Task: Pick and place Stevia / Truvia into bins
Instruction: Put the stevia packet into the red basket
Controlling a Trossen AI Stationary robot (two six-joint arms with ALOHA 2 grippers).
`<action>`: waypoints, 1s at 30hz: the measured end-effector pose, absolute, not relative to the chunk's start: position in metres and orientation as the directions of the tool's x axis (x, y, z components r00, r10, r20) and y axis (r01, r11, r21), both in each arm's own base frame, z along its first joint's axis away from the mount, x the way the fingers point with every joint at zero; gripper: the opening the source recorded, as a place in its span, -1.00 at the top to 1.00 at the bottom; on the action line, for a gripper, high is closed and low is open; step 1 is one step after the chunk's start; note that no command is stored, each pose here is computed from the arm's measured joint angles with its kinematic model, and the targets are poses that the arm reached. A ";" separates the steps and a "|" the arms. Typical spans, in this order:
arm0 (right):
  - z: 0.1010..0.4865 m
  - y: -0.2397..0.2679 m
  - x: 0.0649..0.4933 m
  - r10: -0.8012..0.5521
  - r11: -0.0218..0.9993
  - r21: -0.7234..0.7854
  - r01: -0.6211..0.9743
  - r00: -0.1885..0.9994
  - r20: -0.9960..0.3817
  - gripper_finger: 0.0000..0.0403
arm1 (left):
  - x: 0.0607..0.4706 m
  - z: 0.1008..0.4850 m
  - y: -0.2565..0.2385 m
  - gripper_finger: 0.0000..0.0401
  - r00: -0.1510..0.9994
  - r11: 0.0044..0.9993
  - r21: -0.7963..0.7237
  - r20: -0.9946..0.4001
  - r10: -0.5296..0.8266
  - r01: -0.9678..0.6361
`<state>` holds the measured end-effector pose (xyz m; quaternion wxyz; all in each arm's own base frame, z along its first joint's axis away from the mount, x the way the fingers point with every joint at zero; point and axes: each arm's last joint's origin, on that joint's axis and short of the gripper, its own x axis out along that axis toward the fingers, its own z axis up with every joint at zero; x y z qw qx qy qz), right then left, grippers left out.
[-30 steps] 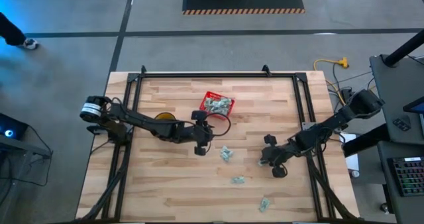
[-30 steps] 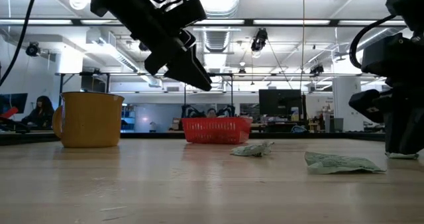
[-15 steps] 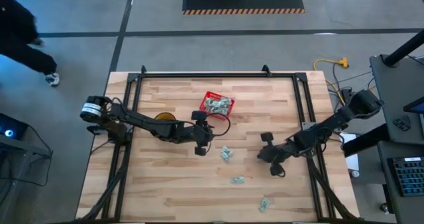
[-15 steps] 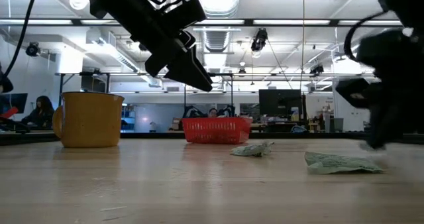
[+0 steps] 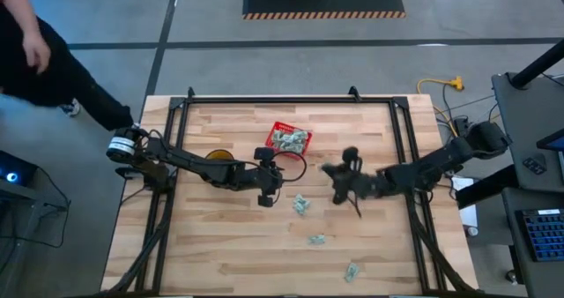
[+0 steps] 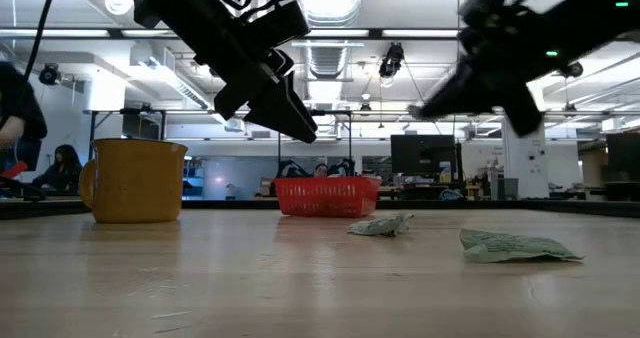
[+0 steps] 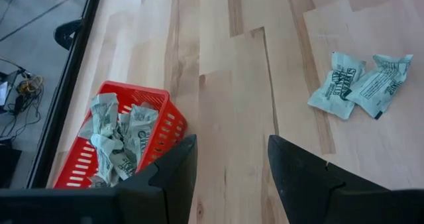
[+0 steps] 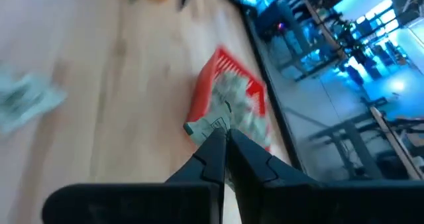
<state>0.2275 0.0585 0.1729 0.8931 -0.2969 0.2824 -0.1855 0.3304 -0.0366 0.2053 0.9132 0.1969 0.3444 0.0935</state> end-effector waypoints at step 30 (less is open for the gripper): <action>0.155 -0.126 0.312 -0.232 0.973 -0.099 0.210 0.849 -0.475 0.96 | 0.327 0.205 -0.035 0.16 0.717 0.882 0.466 -0.592 0.368 -0.067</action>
